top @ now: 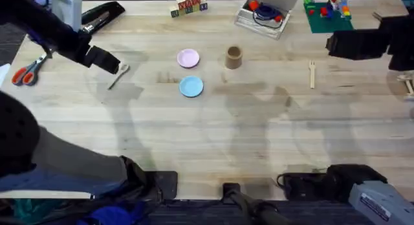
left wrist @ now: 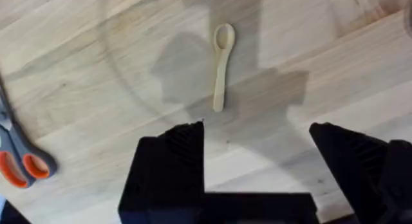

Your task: Pick up a utensil and set it on the pink plate, then put the other utensil in the container.

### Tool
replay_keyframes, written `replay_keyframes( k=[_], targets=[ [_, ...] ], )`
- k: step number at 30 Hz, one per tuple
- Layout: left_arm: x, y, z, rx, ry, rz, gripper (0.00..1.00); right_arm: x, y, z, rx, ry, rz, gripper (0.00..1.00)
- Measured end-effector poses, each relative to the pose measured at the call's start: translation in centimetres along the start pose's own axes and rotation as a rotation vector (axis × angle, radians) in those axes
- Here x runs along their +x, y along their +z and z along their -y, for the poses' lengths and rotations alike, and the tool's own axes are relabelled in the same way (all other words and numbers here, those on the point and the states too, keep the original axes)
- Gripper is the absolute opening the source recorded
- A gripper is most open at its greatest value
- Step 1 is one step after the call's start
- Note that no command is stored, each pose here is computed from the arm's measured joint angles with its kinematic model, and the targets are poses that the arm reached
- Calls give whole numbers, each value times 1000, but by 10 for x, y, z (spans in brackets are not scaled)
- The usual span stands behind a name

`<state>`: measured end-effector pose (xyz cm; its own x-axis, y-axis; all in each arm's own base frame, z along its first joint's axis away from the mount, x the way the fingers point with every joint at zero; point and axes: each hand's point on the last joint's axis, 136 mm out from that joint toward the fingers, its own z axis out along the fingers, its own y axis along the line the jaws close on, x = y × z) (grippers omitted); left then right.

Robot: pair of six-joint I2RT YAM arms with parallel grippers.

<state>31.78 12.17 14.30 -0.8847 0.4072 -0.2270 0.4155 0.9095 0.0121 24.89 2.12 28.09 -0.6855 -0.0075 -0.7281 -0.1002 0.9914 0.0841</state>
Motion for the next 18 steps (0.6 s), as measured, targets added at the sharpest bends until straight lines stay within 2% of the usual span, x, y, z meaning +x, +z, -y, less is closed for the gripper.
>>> replay_keyframes(
  k=[11,18],
  targets=[
    [0,44,-1,110,46,-38,995,0,0,0,0,0,0,995],
    [-2,61,-8,119,91,-40,995,0,0,0,0,0,0,996]
  ],
)
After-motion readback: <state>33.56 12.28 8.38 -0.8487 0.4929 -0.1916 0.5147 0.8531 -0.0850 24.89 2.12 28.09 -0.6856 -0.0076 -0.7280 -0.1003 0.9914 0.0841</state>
